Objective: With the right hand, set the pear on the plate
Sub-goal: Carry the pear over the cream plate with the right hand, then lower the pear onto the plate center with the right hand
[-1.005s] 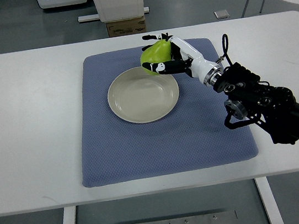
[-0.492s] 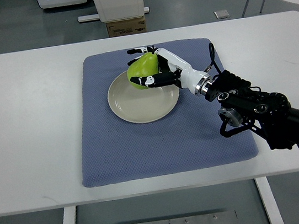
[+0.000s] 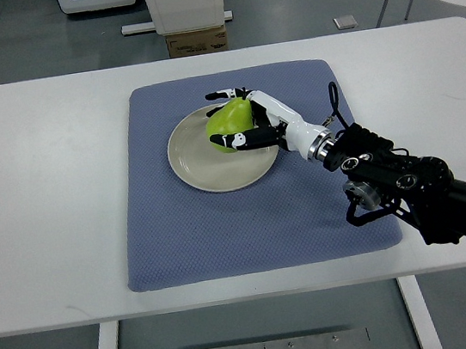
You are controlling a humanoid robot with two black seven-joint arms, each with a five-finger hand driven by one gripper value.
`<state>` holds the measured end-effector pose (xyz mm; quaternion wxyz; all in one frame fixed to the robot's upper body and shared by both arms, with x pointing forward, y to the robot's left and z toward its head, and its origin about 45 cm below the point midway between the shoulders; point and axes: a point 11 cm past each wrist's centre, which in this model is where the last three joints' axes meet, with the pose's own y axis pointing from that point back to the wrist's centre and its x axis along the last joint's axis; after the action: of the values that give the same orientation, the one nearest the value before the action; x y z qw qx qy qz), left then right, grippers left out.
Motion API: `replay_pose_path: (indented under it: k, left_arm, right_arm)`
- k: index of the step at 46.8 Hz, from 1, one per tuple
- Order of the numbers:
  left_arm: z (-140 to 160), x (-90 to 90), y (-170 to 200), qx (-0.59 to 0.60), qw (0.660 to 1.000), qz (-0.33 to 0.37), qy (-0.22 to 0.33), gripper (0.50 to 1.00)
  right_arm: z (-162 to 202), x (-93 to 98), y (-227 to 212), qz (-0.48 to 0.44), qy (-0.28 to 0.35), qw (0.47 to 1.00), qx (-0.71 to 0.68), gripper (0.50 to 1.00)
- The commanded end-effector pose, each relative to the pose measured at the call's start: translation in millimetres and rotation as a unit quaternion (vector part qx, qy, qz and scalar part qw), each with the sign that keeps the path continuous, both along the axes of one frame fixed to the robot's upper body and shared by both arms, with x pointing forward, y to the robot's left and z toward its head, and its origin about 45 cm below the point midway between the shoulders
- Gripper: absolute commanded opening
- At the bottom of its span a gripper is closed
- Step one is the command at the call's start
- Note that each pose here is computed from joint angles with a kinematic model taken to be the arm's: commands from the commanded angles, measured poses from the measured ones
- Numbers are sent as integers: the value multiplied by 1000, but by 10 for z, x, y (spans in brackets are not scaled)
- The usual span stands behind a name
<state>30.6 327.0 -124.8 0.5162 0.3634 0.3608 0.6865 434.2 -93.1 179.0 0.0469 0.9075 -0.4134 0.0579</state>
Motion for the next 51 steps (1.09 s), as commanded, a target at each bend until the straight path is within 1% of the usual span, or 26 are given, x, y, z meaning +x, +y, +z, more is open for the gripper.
replay_pose_path:
  k: [1, 3, 5, 7, 11, 15, 19, 22, 39, 51]
  left_arm:
    - [0, 0, 0, 0, 1000, 0, 0, 1000]
    - [0, 0, 0, 0, 1000, 0, 0, 1000]
    - [0, 0, 0, 0, 1000, 0, 0, 1000]
    - [0, 0, 0, 0, 1000, 0, 0, 1000]
    - [0, 0, 0, 0, 1000, 0, 0, 1000]
    - [0, 0, 0, 0, 1000, 0, 0, 1000]
    - [0, 0, 0, 0, 1000, 0, 0, 1000]
    - [0, 0, 0, 0, 1000, 0, 0, 1000]
    - [0, 0, 0, 0, 1000, 0, 0, 1000]
    - [0, 0, 0, 0, 1000, 0, 0, 1000]
  right_arm:
    - [-20, -9, -6, -1, 2, 1000, -1, 688]
    - [-26, -12, -9, -2, 2, 1000, -1, 734]
    - [-35, -15, -11, -2, 3, 1000, -2, 790]
    - [-58, -21, -25, -4, 5, 1000, -3, 826]
    - [-84, -34, -33, -6, 8, 1000, -3, 880]
    - [-102, -35, -48, -9, 9, 1000, -5, 914]
    - [-114, -35, -62, -13, 8, 1000, -6, 964]
    - [-113, -31, -67, -16, 7, 1000, -7, 975]
    - [-100, -4, -92, -21, 4, 1000, -10, 995]
    - [-83, -23, -47, -4, 11, 1000, -1, 995]
